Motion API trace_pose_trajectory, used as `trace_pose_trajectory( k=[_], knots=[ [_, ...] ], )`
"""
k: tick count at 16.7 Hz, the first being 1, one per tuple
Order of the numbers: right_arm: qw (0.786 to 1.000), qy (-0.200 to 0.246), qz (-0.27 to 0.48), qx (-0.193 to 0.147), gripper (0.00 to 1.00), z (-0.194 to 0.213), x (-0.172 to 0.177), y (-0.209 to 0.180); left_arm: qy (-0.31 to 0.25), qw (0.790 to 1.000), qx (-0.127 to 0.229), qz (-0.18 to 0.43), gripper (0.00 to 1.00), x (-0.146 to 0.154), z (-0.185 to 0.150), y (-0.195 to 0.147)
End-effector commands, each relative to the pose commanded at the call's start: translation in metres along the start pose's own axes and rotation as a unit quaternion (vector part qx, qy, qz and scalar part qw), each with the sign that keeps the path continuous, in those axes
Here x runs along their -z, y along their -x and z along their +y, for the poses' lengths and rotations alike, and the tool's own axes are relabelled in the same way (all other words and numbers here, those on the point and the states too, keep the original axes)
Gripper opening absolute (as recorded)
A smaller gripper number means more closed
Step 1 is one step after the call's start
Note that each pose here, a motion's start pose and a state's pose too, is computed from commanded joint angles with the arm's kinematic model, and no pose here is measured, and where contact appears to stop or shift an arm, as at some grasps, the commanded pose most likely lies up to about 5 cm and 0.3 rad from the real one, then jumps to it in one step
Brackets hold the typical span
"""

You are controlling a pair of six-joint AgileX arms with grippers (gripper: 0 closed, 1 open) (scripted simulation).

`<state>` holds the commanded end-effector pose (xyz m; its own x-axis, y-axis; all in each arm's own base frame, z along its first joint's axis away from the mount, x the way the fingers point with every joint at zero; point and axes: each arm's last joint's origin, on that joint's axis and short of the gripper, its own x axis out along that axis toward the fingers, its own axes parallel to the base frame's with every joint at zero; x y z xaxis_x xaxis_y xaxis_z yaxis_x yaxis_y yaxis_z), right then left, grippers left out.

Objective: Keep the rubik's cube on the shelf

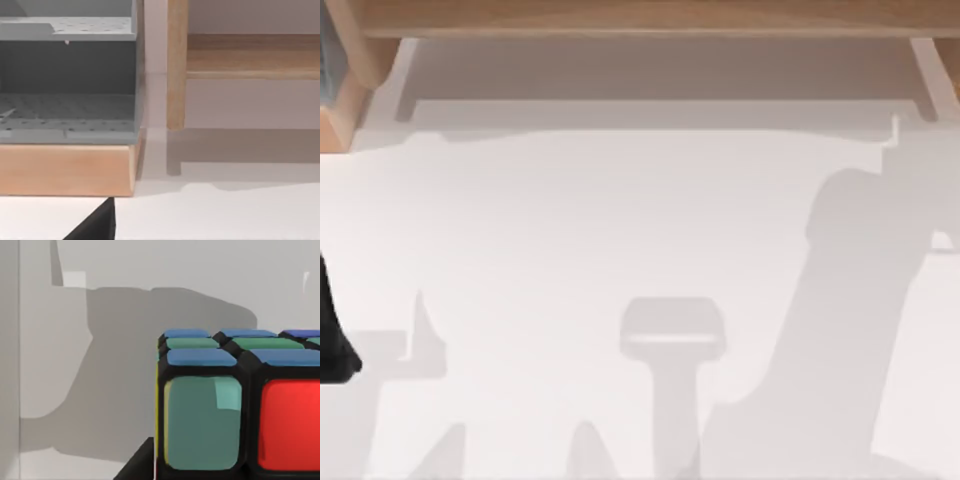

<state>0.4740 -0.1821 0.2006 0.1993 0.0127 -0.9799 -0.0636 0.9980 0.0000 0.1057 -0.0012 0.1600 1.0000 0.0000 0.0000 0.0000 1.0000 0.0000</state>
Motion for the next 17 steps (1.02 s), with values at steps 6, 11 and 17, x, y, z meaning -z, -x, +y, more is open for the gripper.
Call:
trace_pose_trajectory(
  k=[6, 11, 17],
  knots=[
    [1.0, -0.011, -0.016, 0.003, 0.0, 0.006, 0.006, 0.027, 0.0, 1.0, 0.0, 0.0, 1.0, 0.0, 0.0, 0.0],
    [0.996, -0.007, -0.087, 0.01, 0.0, 0.054, 0.016, 0.092, 0.0, 1.0, 0.0, 0.0, 1.0, 0.0, 0.0, 0.0],
    [0.988, 0.053, -0.145, -0.015, 0.0, 0.163, 0.032, 0.088, 0.0, 1.0, 0.0, 0.0, 1.0, 0.0, 0.0, 0.0]
  ],
)
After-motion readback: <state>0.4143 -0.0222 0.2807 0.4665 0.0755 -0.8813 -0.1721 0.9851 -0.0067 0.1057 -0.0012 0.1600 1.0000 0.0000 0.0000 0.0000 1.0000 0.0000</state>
